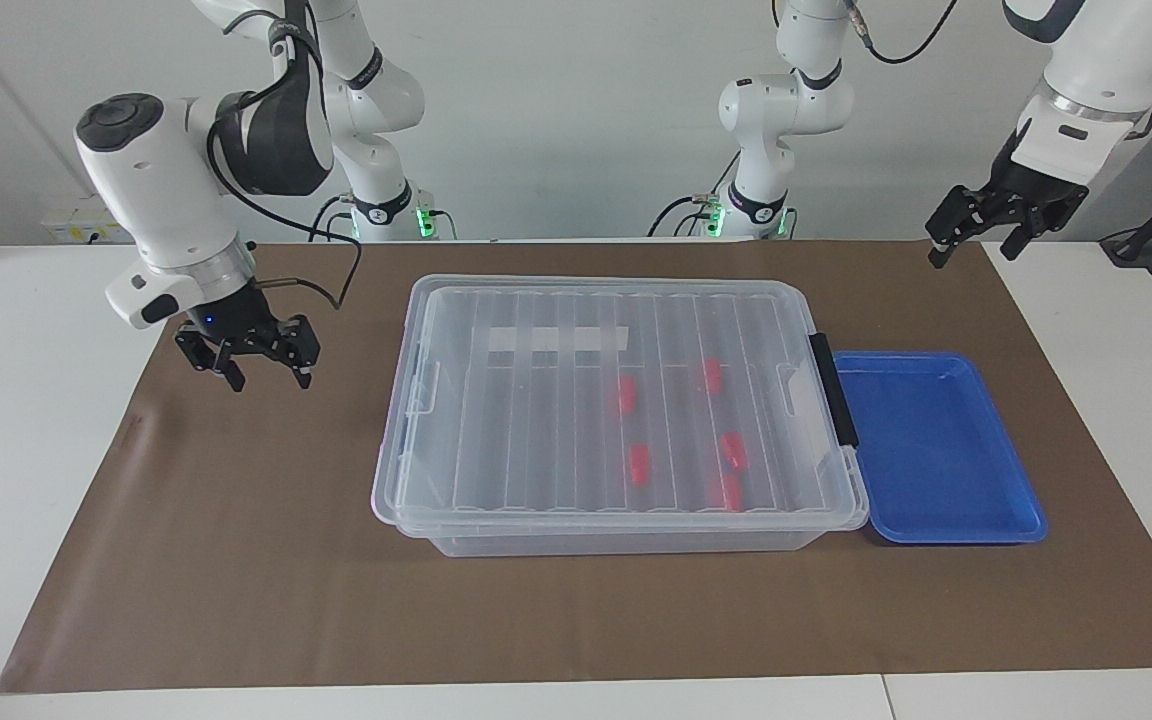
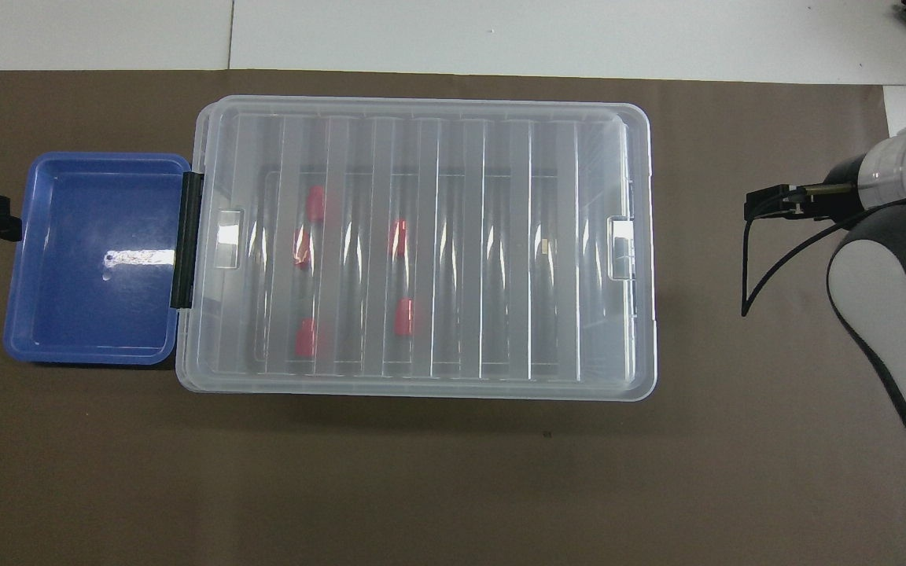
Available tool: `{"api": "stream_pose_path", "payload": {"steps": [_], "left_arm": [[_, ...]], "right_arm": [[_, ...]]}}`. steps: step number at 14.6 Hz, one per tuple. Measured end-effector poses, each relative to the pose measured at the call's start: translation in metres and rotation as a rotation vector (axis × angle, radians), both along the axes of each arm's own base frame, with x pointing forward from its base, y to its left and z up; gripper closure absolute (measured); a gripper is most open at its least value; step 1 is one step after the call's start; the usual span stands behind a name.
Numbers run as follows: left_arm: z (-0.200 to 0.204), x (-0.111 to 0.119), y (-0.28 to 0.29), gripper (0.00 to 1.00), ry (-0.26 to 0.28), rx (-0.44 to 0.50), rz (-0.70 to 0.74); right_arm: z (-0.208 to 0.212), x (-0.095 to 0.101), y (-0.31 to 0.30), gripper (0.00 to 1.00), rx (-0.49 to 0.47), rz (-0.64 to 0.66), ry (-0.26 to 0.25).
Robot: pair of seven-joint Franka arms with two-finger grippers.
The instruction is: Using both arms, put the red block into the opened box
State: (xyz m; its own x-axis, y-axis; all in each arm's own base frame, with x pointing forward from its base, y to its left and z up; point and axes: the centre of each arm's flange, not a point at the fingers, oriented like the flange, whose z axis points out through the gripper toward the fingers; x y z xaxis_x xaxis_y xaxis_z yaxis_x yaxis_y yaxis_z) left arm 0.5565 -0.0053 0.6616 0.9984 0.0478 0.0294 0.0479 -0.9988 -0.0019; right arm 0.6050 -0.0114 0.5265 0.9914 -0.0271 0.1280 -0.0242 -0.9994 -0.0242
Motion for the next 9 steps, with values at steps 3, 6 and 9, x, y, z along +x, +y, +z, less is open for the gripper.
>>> {"api": "stream_pose_path", "payload": {"steps": [3, 6, 9], "left_arm": [[0.001, -0.002, 0.000, 0.00, 0.000, 0.000, 0.000], [0.003, -0.006, 0.001, 0.00, -0.004, -0.001, 0.001], [0.004, -0.005, 0.000, 0.00, -0.017, -0.001, -0.001]], "right_arm": [[0.031, -0.009, -0.014, 0.00, 0.002, -0.024, 0.070], [0.068, -0.027, -0.018, 0.00, 0.010, -0.064, 0.130], [0.095, -0.047, -0.017, 0.00, 0.017, -0.102, 0.162]]}}
